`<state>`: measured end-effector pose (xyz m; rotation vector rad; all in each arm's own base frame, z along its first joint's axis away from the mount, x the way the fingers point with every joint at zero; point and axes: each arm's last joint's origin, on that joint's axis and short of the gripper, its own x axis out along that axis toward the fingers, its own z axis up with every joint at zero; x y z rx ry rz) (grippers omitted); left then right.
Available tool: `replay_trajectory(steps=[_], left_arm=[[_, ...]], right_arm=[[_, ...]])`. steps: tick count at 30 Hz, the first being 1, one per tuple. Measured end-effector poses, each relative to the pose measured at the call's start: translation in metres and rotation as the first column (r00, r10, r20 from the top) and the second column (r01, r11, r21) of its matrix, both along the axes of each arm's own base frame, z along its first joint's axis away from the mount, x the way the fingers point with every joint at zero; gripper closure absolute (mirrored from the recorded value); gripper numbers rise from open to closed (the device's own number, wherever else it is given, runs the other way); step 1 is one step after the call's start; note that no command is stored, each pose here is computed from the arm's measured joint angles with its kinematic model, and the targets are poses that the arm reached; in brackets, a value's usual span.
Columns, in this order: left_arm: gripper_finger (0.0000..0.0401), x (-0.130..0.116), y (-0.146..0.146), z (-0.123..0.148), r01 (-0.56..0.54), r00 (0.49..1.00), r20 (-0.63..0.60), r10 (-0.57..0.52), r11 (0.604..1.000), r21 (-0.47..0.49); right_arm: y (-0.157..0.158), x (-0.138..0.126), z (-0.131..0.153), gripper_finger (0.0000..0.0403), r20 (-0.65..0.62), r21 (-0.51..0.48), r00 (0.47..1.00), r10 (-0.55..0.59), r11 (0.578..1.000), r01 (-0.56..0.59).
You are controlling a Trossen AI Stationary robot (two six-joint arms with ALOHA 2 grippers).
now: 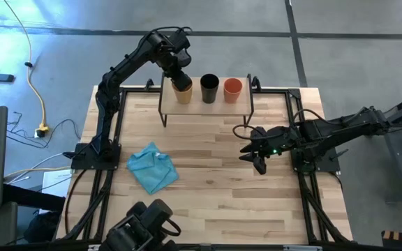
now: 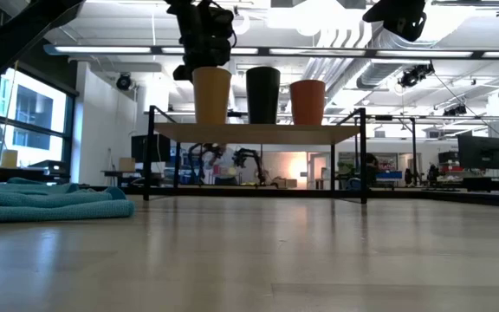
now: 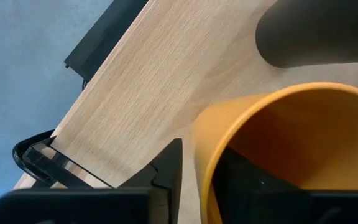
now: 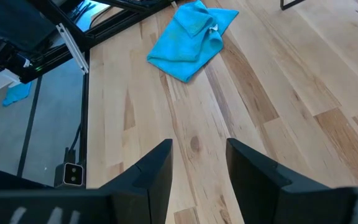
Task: Stack small to large cups/mugs on shelf
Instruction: Put the yellow cup on the shelf, then return to Home Position
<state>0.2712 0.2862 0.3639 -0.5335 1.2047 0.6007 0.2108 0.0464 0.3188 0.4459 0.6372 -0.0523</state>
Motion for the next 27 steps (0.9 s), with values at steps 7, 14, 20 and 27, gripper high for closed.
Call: replay_trajectory(steps=[7, 14, 20, 27], left_arm=[[0.0322, 0.000, -0.001, 0.002, 0.002, 1.000, 0.014, -0.002, 1.000, -0.001], [0.0314, -0.003, -0.005, 0.012, 0.004, 0.998, 0.056, -0.005, 1.000, 0.022], [0.0313, -0.006, -0.008, 0.018, 0.001, 0.998, 0.068, -0.004, 0.999, 0.041], [0.0313, -0.011, -0.012, 0.029, -0.003, 0.996, 0.094, -0.004, 0.997, 0.078]], right_arm=[[0.000, 0.000, 0.000, 0.0261, 0.000, -0.004, 1.000, 0.002, 1.000, -0.002], [0.000, 0.000, 0.000, 0.0261, 0.001, -0.008, 1.000, 0.006, 1.000, -0.006], [0.000, 0.000, 0.000, 0.0261, 0.001, -0.009, 1.000, 0.007, 1.000, -0.007], [0.000, 0.000, 0.000, 0.0261, 0.001, -0.009, 1.000, 0.006, 1.000, -0.006]])
